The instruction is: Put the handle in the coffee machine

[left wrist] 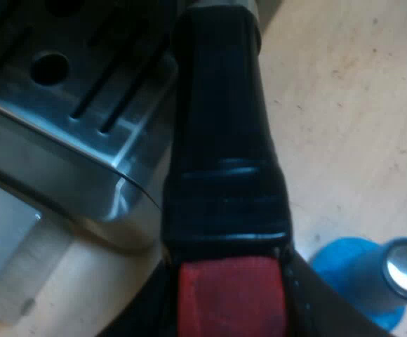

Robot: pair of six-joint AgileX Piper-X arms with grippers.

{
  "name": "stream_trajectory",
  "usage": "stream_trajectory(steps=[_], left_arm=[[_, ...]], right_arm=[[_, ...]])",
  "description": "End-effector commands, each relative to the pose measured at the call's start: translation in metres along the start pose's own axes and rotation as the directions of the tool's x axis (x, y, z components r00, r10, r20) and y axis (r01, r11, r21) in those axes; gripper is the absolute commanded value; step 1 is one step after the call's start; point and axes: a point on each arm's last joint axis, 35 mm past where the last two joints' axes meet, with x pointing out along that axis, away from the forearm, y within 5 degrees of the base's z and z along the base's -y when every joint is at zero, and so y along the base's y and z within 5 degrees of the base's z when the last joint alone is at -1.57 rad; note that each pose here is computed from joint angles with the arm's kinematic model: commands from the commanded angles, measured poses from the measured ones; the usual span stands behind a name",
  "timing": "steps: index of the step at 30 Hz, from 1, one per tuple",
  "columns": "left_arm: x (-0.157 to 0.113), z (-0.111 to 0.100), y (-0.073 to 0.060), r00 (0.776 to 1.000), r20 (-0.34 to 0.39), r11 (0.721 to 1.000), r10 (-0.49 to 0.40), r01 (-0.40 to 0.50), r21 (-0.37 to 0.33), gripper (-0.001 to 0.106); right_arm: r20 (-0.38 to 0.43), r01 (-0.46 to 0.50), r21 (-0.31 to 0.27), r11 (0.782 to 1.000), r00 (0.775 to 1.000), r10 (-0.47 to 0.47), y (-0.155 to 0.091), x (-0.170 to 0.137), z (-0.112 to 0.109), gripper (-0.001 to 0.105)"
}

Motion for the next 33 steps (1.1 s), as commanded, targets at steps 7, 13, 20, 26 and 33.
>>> stream_trajectory(steps=[7, 13, 20, 26, 33], left_arm=[[0.007, 0.01, 0.014, 0.996, 0.081, 0.999, -0.022, 0.018, 0.05, 0.0], [0.013, 0.011, 0.021, 0.995, 0.091, 0.998, -0.025, 0.02, 0.056, 0.0], [0.012, 0.022, 0.027, 0.993, 0.113, 0.998, -0.044, 0.039, 0.045, 0.0], [0.013, 0.027, 0.032, 0.991, 0.122, 0.998, -0.061, 0.06, 0.017, 0.0], [0.01, 0.035, 0.035, 0.989, 0.141, 0.998, -0.053, 0.049, 0.033, 0.0]], right_arm=[[0.116, 0.157, 0.001, 0.988, 0.981, -0.156, 0.031, 0.032, -0.008, 0.044], [0.124, 0.286, 0.075, 0.955, 0.948, -0.293, 0.046, 0.049, -0.025, 0.044], [0.148, 0.304, 0.154, 0.94, 0.934, -0.326, 0.056, 0.064, -0.04, 0.044], [0.151, 0.341, 0.2, 0.918, 0.915, -0.373, 0.05, 0.085, -0.038, 0.044], [0.167, 0.336, 0.166, 0.927, 0.917, -0.362, 0.049, 0.102, -0.025, 0.044]])
